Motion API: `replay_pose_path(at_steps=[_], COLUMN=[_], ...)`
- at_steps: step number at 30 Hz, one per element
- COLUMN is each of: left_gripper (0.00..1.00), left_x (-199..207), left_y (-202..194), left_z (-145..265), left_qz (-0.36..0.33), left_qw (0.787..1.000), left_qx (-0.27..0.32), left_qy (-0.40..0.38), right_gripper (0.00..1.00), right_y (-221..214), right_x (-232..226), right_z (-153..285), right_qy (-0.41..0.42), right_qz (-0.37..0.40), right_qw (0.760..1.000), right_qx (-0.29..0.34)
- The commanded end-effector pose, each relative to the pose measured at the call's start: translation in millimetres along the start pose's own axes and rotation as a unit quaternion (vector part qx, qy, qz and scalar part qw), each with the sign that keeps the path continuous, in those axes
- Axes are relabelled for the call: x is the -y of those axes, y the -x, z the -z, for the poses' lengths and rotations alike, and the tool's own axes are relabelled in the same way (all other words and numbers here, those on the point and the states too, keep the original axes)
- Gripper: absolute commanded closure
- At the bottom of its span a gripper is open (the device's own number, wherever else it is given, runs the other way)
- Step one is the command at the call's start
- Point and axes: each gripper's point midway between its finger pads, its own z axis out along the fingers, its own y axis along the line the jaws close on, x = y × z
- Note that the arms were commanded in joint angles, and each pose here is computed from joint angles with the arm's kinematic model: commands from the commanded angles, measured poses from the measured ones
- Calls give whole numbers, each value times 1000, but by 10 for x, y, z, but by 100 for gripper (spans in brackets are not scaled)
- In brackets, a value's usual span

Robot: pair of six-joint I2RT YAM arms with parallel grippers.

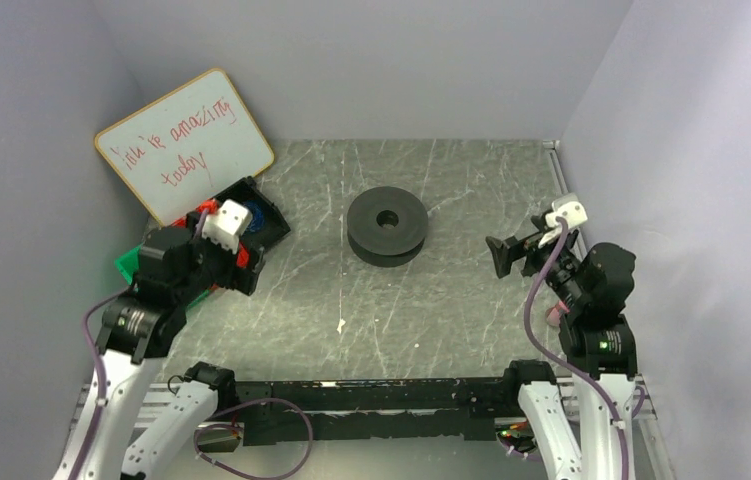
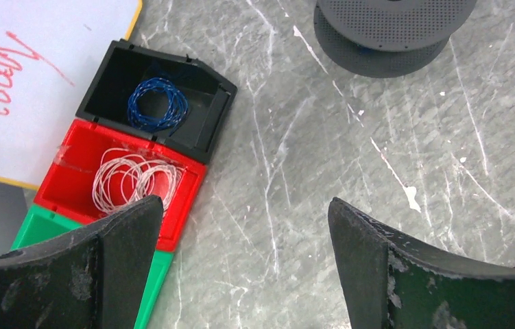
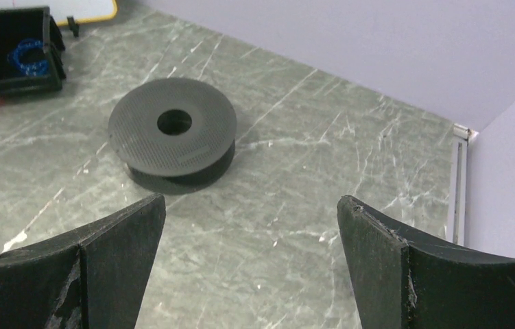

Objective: Wrap the cables
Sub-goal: Reset both arms

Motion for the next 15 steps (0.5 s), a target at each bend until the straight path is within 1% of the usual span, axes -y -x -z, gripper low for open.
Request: replay_pose_path(at_steps=[1,3,7,15], left_gripper=[6,6,6,6], left_x=[-58,-72,-71,-109], left_y=[-110,-158,-253,-322], left_z=[91,124,115,103], left_qz=[18,28,56,71], left_qw=[999,997,996,994], left_qx=[34,46,44,34], left_qy=[35,47,57,70], right_gripper=[1,1,1,1], right_y=[-206,-285,-427,-445], right_x=[-87,-124,-171,-198], right_z=[83,127,184,245], right_qy=[15,17,21,19], right_qz=[20,26,34,43], right_qw=[1000,999,999,999], right_qx=[-15,-14,-21,-13])
